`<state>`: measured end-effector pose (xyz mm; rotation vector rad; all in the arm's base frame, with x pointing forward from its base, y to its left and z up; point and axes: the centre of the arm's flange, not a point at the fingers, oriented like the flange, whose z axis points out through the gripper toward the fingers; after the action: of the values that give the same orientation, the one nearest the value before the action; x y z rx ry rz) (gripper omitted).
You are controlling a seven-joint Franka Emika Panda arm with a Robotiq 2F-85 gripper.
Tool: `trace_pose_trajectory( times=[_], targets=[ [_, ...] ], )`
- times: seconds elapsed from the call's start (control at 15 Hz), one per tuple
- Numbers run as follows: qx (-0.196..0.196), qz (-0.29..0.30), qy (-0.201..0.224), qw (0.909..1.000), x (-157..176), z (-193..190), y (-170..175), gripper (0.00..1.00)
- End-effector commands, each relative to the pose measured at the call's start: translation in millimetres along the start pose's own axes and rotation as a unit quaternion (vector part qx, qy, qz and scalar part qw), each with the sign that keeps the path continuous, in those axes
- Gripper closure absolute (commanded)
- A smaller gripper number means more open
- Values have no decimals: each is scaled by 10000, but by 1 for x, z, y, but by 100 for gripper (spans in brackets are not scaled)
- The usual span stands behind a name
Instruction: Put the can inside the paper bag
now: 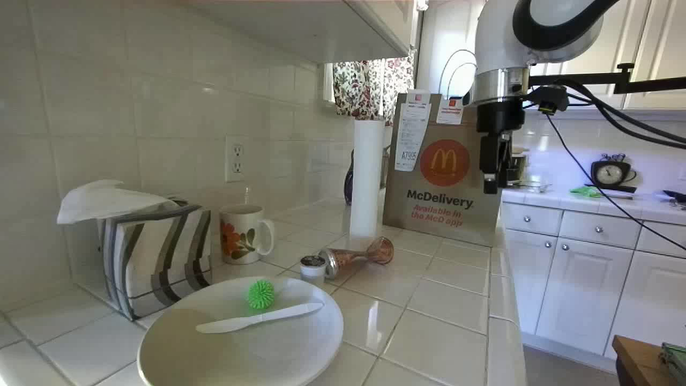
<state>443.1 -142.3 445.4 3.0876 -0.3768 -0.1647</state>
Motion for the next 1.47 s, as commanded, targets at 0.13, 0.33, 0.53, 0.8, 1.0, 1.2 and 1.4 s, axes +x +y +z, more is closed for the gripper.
trace_pose_trajectory(
  times=[0.13,0.33,0.53,0.8,1.0,1.2,1.4],
  targets=[
    [0,0,0,10000,0,0,0,0],
    [0,-1,0,10000,0,0,0,0],
    [0,-1,0,10000,0,0,0,0],
    [-18,-120,57,9999,0,-14,-14,0],
    [92,-351,260,9990,-2,-46,-42,0],
    [97,-565,592,9966,-9,-84,-71,0],
    [188,-774,825,9934,-25,-117,-94,0]
  ],
)
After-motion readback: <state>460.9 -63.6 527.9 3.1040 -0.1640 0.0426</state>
